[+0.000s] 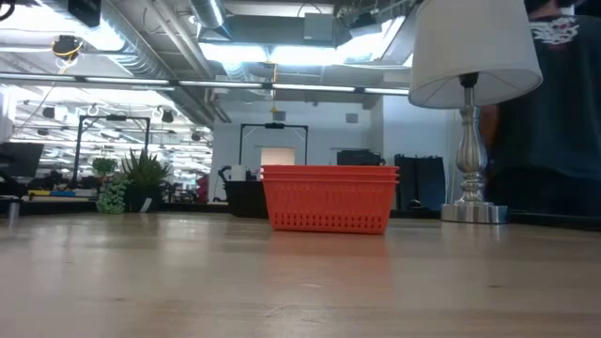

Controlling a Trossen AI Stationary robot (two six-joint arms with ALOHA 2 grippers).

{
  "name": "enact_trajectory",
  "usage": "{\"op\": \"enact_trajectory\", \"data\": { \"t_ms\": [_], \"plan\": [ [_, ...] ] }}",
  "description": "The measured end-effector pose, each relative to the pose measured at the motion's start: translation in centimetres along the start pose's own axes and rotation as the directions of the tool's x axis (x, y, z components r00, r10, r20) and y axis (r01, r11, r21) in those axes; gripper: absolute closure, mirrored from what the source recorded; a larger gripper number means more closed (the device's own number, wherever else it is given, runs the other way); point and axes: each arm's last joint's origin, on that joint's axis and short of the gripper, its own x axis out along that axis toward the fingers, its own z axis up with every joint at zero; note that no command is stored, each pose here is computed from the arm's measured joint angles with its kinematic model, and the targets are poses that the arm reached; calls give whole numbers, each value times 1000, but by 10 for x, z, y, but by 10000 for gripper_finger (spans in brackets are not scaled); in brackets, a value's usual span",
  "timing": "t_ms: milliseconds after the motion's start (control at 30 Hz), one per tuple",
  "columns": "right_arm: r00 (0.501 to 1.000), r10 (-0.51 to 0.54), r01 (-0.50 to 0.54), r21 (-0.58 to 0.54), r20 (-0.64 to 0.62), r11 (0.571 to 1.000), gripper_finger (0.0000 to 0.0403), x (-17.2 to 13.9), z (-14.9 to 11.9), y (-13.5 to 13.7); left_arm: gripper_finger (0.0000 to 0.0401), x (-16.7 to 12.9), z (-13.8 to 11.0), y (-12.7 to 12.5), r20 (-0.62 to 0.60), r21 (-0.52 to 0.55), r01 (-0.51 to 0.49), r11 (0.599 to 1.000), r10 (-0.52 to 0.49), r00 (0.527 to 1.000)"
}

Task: Stack baskets by color
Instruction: Return to Home Position

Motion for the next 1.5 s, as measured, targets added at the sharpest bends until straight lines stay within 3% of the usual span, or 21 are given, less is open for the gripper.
{"op": "enact_trajectory", "data": {
  "t_ms": [233,367,567,800,1100,1500],
  "plan": [
    [992,-20,15,38,127,999,403,-33,-32,-7,401,2,-2,-1,26,10,-17,1000,16,1000],
    [996,-32,29,29,78,999,403,-35,-31,-8,401,3,-4,-2,46,27,-18,999,16,999],
    [990,-44,40,40,132,998,403,-36,-30,-8,401,4,-6,-2,57,41,-21,999,18,998],
    [986,-41,44,-11,164,999,403,5,-50,-8,401,13,-30,-6,114,127,-51,991,36,993],
    [989,-7,17,-65,147,998,403,54,-97,-9,401,23,-93,-4,119,127,-147,981,132,984],
    [991,36,-7,-214,130,977,403,90,-157,-13,401,26,-103,1,29,174,-86,981,82,996]
  ]
}}
